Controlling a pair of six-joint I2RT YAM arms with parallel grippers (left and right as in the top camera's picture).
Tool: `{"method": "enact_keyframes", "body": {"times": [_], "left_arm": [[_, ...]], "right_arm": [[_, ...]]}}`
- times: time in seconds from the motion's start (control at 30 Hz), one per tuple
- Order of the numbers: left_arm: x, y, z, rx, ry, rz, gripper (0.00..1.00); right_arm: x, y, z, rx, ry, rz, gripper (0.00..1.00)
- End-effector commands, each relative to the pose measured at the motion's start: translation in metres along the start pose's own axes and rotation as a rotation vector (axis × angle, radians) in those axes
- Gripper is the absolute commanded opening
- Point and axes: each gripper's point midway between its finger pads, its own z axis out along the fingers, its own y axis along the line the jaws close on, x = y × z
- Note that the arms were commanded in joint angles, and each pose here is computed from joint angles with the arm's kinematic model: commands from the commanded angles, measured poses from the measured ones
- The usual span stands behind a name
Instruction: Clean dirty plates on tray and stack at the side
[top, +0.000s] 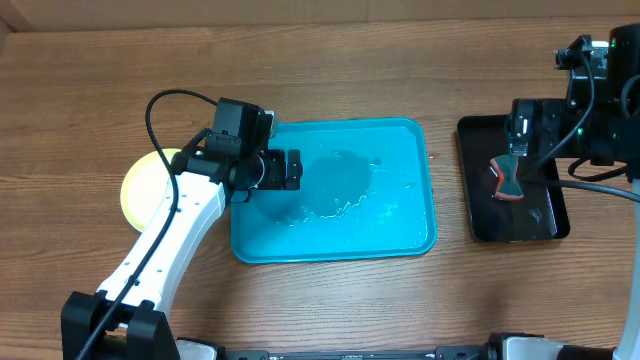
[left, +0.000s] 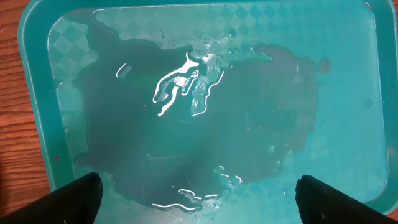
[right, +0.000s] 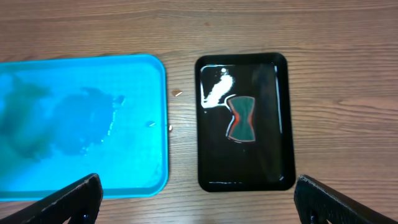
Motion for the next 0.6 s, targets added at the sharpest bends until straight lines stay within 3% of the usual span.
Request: {"method": "enact_keyframes", "body": {"times": [0.0,0.17,0.4,0.57], "left_arm": [[-0.005,0.001,-0.001,-0.008,-0.012,0.016,1.0],[-0.005,0.001,-0.001,-0.008,-0.012,0.016,1.0],[-0.005,0.001,-0.001,-0.008,-0.012,0.016,1.0],[-0.005,0.001,-0.001,-0.008,-0.012,0.016,1.0]], "right_arm": [[0.0,-0.003,-0.004,0.02,-0.005,0.003,1.0],[-0.022,0.004,-0.002,-0.019,-0.087,-0.005,1.0],[-0.091,0.035,-0.011,-0.153,-0.508,-0.08,1.0],[-0.075,0.049,-0.008,-0.192,-0.693,-0.125,1.0]]}}
